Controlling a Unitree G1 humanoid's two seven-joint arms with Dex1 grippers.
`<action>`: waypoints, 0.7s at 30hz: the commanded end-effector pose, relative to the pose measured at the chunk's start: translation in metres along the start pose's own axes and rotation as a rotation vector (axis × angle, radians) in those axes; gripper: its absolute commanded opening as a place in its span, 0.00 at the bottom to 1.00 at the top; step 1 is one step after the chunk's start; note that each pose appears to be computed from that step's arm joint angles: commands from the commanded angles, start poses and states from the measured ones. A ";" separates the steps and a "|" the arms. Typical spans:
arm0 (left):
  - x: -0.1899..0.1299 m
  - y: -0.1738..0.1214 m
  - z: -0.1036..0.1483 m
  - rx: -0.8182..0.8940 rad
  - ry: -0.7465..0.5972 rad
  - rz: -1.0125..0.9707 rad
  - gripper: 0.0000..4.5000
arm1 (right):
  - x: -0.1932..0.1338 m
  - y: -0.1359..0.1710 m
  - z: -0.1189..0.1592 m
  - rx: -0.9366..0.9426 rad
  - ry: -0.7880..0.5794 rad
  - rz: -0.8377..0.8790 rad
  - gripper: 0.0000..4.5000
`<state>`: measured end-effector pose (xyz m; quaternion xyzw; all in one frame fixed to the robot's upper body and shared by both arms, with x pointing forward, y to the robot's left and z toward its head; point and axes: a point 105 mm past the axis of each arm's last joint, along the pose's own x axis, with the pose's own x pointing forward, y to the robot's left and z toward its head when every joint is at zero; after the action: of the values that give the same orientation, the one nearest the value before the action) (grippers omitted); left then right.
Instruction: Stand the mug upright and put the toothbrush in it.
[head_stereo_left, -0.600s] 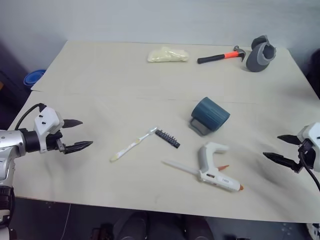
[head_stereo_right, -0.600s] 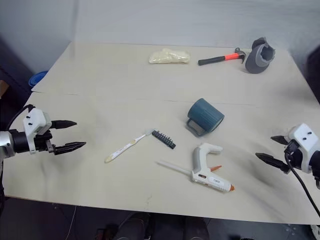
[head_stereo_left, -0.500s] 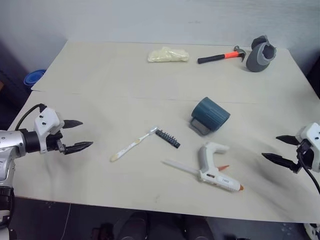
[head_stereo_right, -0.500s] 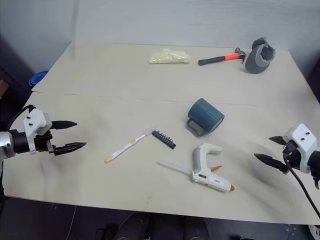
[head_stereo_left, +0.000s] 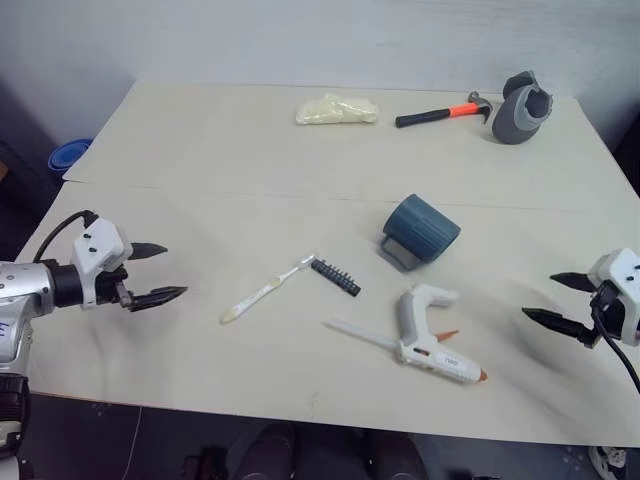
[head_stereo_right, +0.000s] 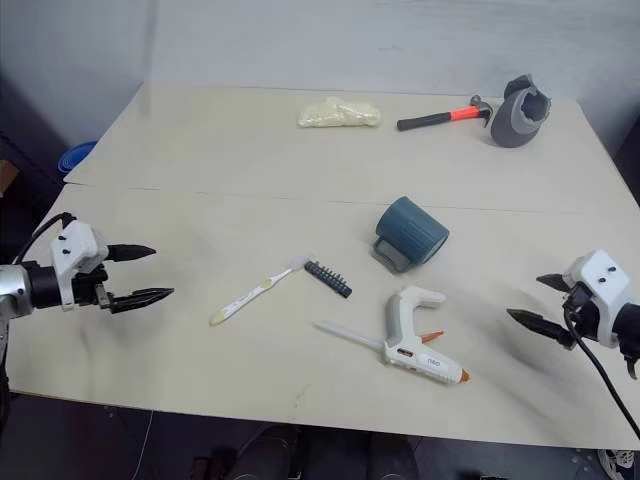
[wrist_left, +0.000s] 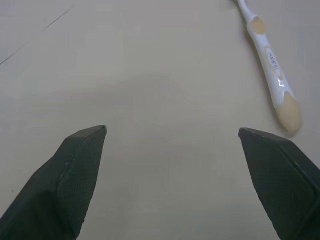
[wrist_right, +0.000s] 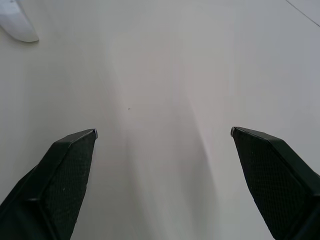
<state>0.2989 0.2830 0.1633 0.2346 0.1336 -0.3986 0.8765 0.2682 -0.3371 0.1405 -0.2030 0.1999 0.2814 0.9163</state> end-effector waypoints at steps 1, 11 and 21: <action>0.000 0.002 0.010 -0.001 -0.042 0.020 1.00 | -0.005 0.001 0.014 -0.006 -0.028 0.018 1.00; 0.004 -0.035 0.097 -0.052 -0.297 -0.204 1.00 | 0.023 0.069 0.122 0.068 -0.292 0.250 1.00; 0.006 -0.085 0.085 0.040 -0.140 -0.411 1.00 | 0.116 0.177 0.136 0.102 -0.158 0.373 1.00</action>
<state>0.2410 0.1809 0.2091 0.1635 0.1065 -0.5959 0.7790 0.2810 -0.0931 0.1613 -0.0642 0.1706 0.4654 0.8662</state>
